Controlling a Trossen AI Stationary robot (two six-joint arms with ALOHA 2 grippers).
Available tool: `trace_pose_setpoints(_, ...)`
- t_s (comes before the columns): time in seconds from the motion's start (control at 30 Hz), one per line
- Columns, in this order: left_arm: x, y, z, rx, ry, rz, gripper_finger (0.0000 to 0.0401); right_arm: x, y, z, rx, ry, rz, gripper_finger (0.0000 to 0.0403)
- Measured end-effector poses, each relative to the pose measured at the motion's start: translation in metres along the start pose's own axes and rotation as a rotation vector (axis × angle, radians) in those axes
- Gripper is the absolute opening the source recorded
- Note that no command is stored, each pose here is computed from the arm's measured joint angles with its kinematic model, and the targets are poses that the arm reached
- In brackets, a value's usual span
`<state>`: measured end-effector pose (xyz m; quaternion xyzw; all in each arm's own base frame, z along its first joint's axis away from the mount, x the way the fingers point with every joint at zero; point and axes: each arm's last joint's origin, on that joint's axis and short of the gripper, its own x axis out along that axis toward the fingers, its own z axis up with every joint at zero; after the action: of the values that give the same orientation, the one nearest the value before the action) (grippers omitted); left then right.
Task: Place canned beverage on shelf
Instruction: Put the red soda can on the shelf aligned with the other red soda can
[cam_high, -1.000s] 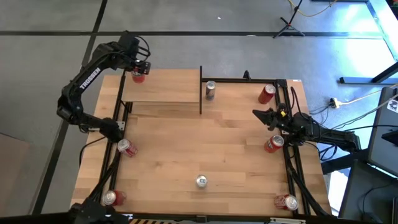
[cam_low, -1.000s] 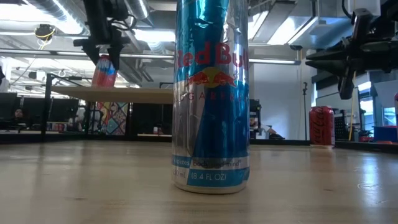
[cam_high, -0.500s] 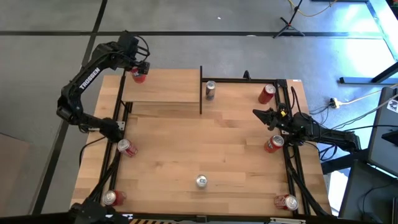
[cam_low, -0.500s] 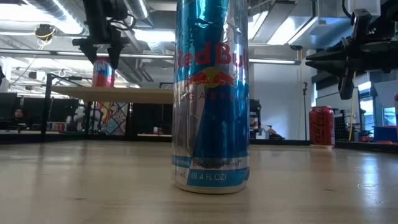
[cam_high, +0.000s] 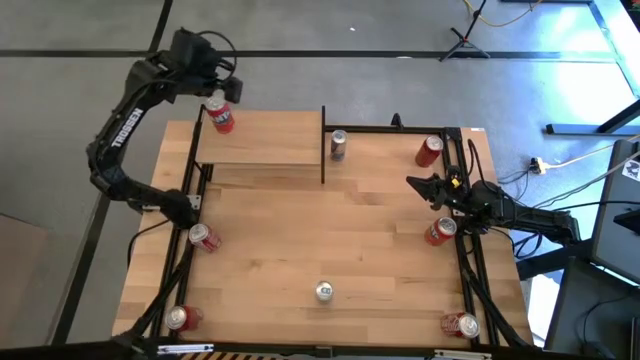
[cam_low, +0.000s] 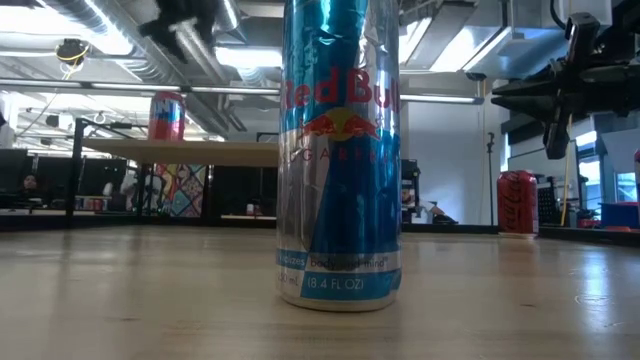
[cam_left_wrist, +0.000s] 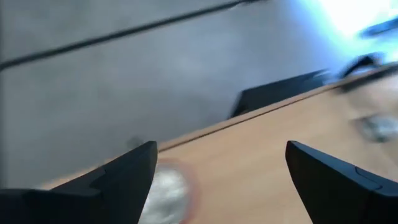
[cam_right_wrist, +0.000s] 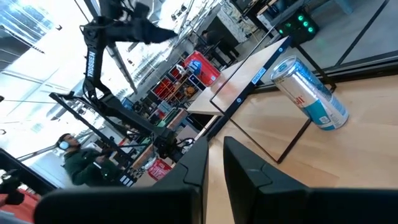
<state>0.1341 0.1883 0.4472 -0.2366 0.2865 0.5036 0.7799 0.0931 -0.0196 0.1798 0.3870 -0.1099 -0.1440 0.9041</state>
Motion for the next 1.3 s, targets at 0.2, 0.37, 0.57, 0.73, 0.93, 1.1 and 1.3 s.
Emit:
trace_pose_setpoints(0.2, -0.011, -0.053, 0.0, 0.14, -0.083, -0.358, 0.0344, -0.002, 0.016, 0.015, -0.081, -0.016, 0.043, 0.004)
trace_pose_setpoints(0.37, -0.015, -0.103, -0.021, 0.268, -0.109, -0.531, 0.0344, -0.001, 0.041, 0.036, -0.174, 0.077, 0.031, 0.0039)
trace_pose_setpoints(0.57, -0.018, -0.143, -0.051, 0.365, -0.111, -0.631, 0.0344, 0.007, 0.079, 0.064, -0.263, 0.391, -0.027, 0.0039)
trace_pose_setpoints(0.73, -0.016, -0.161, -0.073, 0.394, -0.083, -0.659, 0.0344, 0.015, 0.112, 0.091, -0.372, 0.595, -0.071, 0.0039)
trace_pose_setpoints(0.93, -0.016, -0.17, -0.086, 0.391, -0.053, -0.687, 0.0344, 0.018, 0.139, 0.117, -0.504, 0.832, -0.198, 0.0039)
trace_pose_setpoints(1.1, -0.017, -0.172, -0.087, 0.392, -0.053, -0.694, 0.0344, 0.023, 0.147, 0.123, -0.517, 0.888, -0.232, 0.0039)
trace_pose_setpoints(1.3, -0.017, -0.172, -0.087, 0.393, -0.05, -0.699, 0.0344, 0.024, 0.138, 0.113, -0.436, 1.039, -0.378, 0.007)
